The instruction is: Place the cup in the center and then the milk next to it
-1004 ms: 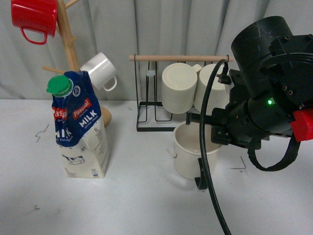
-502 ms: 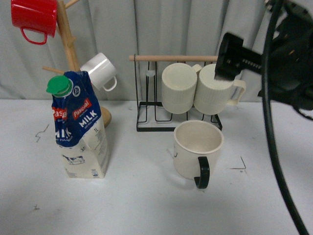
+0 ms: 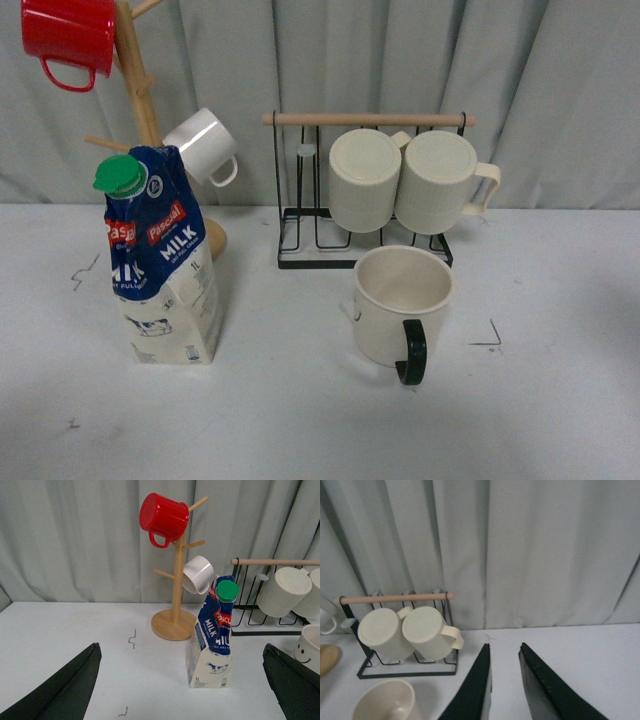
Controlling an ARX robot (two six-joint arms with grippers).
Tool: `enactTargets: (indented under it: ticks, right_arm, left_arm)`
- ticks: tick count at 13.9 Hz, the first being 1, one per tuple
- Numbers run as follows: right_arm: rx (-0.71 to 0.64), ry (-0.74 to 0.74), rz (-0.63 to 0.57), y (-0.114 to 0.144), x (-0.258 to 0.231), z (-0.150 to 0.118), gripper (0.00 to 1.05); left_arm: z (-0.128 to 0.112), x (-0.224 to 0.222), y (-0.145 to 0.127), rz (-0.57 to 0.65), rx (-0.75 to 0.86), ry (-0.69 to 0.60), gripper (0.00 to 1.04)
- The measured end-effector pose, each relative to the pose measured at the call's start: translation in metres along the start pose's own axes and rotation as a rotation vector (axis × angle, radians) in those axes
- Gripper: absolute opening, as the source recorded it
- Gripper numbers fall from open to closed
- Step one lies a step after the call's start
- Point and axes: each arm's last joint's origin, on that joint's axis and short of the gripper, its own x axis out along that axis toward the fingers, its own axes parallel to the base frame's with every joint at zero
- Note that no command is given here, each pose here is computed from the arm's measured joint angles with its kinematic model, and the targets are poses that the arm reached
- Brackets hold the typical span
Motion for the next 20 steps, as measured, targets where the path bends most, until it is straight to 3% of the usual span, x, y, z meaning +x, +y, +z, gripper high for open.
enactTargets:
  ticks: [1,2,15,20]
  right_arm:
    - [-0.006,-0.005,-0.025,-0.008,-0.019,-0.008,0.09]
    - [-0.015,0.001,-0.019,-0.008,-0.055,-0.031,0.02]
    - [-0.015,-0.035,-0.017,-0.008,-0.091,-0.063,0.02]
    - [-0.015,-0.044,-0.018,-0.008,-0.098,-0.062,0.02]
  left_arm:
    - [0.000,0.000,0.000,0.001,0.000,0.000,0.98]
    - [0.000,0.000,0.000,0.000,0.000,0.000,0.98]
    - [0.000,0.000,0.000,0.000,0.000,0.000,0.98]
    - [0.000,0.000,0.000,0.000,0.000,0.000,0.98]
